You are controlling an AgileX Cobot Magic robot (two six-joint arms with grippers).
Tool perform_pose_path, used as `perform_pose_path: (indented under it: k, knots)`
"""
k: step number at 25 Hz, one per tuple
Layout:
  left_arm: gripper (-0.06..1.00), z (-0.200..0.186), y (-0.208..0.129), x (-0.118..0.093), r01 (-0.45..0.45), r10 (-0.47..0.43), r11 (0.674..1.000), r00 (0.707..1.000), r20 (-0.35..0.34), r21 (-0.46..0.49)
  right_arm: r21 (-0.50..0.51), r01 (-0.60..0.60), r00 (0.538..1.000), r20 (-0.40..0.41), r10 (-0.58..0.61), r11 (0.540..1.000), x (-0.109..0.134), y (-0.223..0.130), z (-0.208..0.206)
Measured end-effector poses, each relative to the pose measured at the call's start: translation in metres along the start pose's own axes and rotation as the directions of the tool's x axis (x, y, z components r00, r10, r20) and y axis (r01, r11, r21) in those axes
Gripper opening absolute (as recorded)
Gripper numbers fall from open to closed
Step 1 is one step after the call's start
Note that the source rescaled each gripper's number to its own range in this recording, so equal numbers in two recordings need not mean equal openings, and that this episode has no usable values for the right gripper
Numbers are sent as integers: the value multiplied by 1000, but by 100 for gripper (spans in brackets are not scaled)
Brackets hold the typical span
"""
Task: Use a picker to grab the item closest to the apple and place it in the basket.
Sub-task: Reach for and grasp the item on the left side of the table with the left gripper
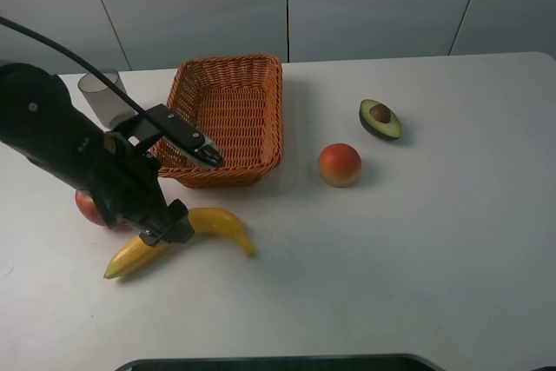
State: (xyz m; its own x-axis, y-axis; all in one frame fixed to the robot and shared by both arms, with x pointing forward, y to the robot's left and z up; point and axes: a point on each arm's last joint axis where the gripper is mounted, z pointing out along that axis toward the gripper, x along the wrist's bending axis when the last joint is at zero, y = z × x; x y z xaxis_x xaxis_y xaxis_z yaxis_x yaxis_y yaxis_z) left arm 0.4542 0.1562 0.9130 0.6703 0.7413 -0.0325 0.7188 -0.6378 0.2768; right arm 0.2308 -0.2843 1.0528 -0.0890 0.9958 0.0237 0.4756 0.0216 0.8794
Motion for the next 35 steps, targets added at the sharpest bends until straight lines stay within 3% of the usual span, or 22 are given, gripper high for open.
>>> perform_pose_path:
  k: [6,14,19,24,35]
  knots:
    - [99,9,-3,1,-24,24,998,1000,5,51,0,0,1000,0,0,1000,0,0,0]
    - [99,11,-3,1,-145,144,988,989,7,55,0,0,1000,0,0,1000,0,0,0]
    - [99,24,-9,1,-231,228,966,973,43,118,0,0,1000,0,0,1000,0,0,0]
    - [99,40,-13,2,-239,232,958,971,59,162,0,0,1000,0,0,1000,0,0,0]
    - [97,48,-10,3,-236,232,962,972,42,136,0,-7,1000,0,7,1000,0,0,0]
